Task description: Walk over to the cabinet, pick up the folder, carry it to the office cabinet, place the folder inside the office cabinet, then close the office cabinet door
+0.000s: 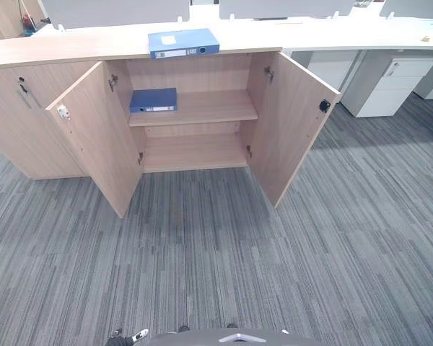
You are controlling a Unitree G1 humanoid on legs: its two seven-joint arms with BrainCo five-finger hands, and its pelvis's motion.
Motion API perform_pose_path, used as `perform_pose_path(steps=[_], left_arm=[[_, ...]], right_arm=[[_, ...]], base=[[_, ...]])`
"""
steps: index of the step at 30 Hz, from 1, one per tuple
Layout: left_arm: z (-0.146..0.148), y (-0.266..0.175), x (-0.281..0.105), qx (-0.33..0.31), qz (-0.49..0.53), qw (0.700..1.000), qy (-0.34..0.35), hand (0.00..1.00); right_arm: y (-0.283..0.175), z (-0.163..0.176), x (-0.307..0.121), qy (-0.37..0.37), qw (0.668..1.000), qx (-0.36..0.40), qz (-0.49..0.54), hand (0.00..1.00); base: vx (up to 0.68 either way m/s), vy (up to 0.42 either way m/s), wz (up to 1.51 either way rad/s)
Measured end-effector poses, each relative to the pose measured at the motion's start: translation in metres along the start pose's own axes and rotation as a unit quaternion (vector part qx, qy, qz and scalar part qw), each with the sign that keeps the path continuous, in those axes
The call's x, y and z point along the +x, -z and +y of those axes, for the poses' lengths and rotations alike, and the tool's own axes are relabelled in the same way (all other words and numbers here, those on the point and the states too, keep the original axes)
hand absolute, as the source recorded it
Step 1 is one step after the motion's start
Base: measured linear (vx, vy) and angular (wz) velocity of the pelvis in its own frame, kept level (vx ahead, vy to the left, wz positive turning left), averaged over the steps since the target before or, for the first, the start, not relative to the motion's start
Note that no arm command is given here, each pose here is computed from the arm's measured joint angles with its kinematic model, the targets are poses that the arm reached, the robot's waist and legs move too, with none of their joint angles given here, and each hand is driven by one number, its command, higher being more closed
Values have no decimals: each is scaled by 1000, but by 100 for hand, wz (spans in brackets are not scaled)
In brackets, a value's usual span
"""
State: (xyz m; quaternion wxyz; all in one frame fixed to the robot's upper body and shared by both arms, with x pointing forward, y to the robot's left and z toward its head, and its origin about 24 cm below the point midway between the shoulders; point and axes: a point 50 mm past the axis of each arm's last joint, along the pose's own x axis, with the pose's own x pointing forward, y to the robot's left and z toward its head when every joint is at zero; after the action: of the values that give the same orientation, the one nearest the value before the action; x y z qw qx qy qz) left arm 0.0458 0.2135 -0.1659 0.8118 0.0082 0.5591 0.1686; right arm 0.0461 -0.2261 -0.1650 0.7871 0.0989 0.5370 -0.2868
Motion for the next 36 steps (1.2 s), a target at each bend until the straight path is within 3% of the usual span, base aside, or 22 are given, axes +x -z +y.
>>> perform_pose_path(steps=[8, 36], left_arm=[[-5, -17, 4, -5, -23, 1000, 5, 0], [-2, -34, 8, 15, -40, 999, 5, 0]], right_arm=[[-18, 21, 3, -19, 999, 21, -19, 0], [-39, 39, 4, -40, 998, 18, -44, 0]], base=[[81, 6, 4], [21, -2, -6]])
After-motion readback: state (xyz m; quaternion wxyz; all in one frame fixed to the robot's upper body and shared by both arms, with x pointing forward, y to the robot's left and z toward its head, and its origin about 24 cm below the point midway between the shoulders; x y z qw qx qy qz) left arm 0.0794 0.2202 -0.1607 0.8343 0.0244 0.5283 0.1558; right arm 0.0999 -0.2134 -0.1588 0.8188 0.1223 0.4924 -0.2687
